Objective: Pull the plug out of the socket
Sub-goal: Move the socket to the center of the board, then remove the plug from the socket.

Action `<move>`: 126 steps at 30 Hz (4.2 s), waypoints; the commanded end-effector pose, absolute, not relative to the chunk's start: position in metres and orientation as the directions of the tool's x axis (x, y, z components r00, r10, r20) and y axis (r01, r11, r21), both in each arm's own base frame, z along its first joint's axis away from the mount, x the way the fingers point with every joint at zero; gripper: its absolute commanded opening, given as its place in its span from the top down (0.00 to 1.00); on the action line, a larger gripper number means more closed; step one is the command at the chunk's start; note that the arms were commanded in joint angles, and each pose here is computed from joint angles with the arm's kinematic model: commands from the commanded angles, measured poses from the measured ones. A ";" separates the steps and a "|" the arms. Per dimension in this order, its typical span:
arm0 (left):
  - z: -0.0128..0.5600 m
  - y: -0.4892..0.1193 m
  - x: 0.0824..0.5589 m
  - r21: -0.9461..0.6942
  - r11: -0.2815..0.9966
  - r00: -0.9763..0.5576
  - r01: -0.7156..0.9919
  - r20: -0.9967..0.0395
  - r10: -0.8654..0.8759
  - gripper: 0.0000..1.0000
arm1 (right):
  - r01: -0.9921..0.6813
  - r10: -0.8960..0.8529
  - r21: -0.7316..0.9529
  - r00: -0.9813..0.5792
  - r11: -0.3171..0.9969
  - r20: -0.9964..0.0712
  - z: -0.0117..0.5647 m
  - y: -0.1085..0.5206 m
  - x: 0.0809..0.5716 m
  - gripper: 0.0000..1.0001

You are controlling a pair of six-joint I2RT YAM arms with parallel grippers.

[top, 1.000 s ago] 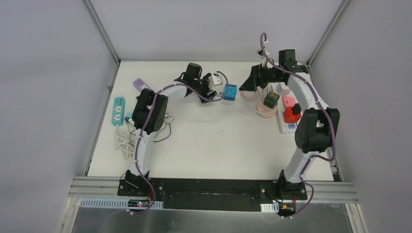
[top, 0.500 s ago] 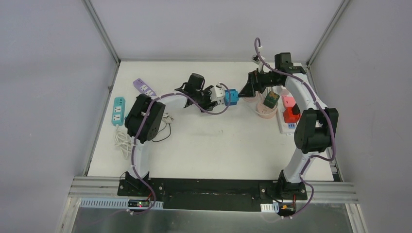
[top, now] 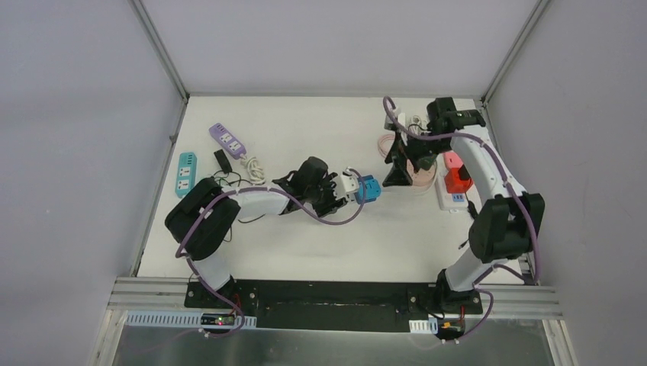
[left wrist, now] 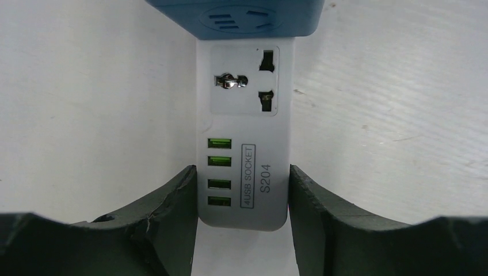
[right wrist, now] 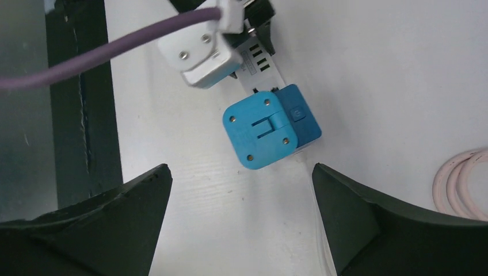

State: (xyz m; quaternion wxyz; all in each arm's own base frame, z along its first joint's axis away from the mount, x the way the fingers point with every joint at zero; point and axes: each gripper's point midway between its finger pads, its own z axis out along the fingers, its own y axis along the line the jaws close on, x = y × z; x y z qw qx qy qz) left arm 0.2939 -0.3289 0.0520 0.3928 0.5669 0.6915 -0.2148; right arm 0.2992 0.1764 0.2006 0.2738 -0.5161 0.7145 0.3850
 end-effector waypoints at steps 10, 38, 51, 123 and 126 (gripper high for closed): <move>0.045 -0.347 0.223 -0.047 0.455 -0.302 0.889 -0.808 0.506 1.00 | -0.896 -0.594 -0.437 0.393 -0.077 -0.702 0.196 0.162 0.234 0.00; 0.025 -0.360 0.171 -0.006 0.446 -0.292 0.895 -0.764 0.576 1.00 | -0.660 -0.626 -0.751 0.600 -0.036 -0.498 0.139 0.173 0.260 0.19; 0.015 -0.351 0.163 0.033 0.460 -0.289 0.887 -0.738 0.610 1.00 | -0.711 -0.574 -0.704 0.577 -0.002 -0.581 0.175 0.175 0.233 0.40; 0.090 -0.359 0.175 0.057 0.479 -0.141 0.876 -0.919 0.367 0.03 | -0.839 -0.579 -0.438 0.542 -0.324 -0.610 0.121 0.176 0.166 1.00; 0.105 -0.359 0.172 0.032 0.476 -0.137 0.879 -0.938 0.318 0.01 | -0.815 -0.581 -0.483 0.571 -0.320 -0.580 0.118 0.179 0.168 1.00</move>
